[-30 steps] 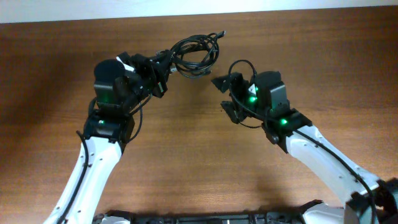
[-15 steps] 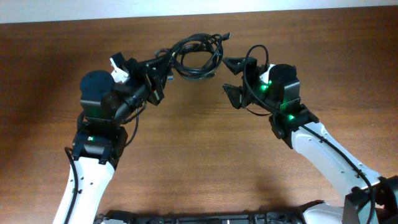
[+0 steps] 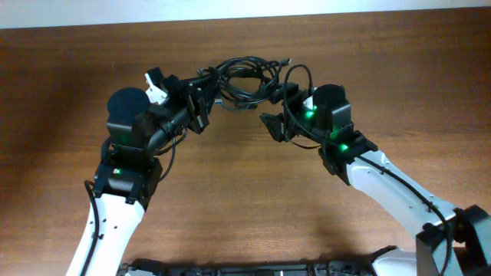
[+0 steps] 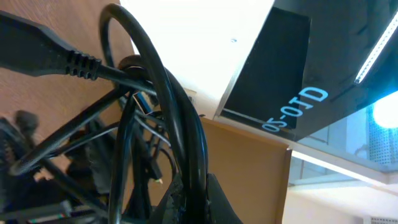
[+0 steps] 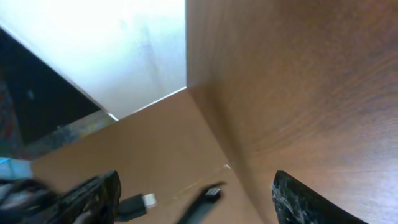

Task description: Untangle cables

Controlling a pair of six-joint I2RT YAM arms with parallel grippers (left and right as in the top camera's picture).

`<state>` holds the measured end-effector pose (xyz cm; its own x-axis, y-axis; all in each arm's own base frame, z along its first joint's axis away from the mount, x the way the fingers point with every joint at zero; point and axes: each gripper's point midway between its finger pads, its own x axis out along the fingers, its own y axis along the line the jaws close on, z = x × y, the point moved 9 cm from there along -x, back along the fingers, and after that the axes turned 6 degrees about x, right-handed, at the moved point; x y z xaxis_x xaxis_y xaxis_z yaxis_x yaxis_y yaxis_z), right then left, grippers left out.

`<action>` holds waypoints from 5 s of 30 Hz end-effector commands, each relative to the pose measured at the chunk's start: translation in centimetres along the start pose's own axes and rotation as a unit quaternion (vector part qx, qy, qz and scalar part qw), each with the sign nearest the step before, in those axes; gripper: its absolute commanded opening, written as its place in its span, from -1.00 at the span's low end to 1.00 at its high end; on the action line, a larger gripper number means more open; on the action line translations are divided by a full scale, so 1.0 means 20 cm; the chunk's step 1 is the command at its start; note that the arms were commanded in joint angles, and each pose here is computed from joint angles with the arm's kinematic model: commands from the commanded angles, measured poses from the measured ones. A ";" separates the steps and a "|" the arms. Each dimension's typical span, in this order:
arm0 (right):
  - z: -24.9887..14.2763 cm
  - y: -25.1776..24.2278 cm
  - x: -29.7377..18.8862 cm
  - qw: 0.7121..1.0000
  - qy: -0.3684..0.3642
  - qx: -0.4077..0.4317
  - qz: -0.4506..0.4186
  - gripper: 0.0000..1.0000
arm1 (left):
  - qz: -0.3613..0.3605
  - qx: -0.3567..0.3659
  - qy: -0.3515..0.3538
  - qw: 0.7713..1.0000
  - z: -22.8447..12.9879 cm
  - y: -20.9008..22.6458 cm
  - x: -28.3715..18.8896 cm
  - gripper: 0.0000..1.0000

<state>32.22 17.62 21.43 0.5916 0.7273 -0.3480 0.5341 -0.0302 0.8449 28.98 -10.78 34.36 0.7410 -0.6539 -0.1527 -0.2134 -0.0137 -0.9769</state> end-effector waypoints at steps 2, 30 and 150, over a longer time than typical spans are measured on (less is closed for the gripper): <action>0.00 -0.04 0.02 1.000 0.011 0.010 -0.021 0.51 | -0.024 0.020 0.015 0.999 -0.04 -0.07 -0.03 -1.00; 0.14 -0.36 -0.10 0.966 -0.019 -0.118 -0.229 -0.92 | -0.113 0.056 -0.093 0.988 0.23 -0.22 -0.18 -1.00; -0.08 -0.19 -0.16 0.982 0.087 -0.081 -0.147 -0.92 | 0.422 0.015 0.019 0.906 -0.36 0.89 0.26 0.45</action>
<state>27.91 15.34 18.59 0.3574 0.7321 -0.5799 0.5855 0.3082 0.7498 24.58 -19.52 18.64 0.3381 -0.4681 -0.8164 -0.6260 0.5359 -0.5665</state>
